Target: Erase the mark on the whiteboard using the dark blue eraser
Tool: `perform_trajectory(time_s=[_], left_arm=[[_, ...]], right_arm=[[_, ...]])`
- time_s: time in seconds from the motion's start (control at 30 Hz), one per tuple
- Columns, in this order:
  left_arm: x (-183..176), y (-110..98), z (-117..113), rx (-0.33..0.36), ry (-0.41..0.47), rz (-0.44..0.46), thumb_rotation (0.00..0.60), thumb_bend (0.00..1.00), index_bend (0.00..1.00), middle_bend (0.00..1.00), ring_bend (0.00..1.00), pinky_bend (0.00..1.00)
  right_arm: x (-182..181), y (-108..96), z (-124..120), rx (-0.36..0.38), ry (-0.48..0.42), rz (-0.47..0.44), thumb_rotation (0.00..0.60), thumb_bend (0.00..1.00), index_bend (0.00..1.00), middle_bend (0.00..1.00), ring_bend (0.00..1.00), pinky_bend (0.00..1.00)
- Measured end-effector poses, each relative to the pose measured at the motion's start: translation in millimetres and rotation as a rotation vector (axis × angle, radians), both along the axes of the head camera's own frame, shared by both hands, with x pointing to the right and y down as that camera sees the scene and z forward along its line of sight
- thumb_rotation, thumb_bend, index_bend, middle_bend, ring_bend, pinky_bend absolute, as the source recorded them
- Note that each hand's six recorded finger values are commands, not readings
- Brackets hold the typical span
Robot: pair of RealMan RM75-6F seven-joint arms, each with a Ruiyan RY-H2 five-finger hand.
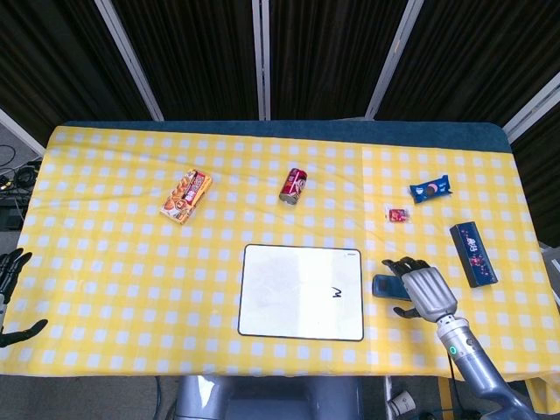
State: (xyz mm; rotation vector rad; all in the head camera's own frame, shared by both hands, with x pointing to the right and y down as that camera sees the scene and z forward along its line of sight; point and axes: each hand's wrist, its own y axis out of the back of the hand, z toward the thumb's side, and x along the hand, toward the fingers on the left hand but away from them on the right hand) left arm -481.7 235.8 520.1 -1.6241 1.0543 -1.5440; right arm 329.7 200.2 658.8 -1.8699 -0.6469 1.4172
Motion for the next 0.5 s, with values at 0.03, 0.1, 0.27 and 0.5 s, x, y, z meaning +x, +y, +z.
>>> perform_trajectory(time_s=[0.03,0.1,0.27,0.5], left_arm=[[-0.4,0.3,0.7,-0.002,-0.003,-0.001,0.600,0.00,0.00,0.00,0.00,0.00],[-1.0,1.0,1.8,-0.006,-0.008,-0.003,0.600,0.00,0.00,0.00,0.00,0.00],[-0.3,1.8,0.9,-0.002,-0.008,-0.003,0.600,0.00,0.00,0.00,0.00,0.00],[2.7,2.1,3.6,-0.010,-0.013,0.006,0.600,0.00,0.00,0.00,0.00,0.00]], right_arm=[[-0.6,0.0,2.2,-0.002,0.002,-0.002,0.600,0.06,0.24,0.31,0.22,0.30],[-1.1,1.0,6.8,-0.008,0.008,-0.009,0.600,0.06,0.24,0.31,0.22,0.31],[0.0,3.1,15.8,-0.008,0.023,-0.020,0.600,0.09,0.26,0.33,0.24,0.33],[0.4,1.6,23.0,0.011,0.023,-0.023,0.600,0.11,0.28,0.34,0.26,0.33]])
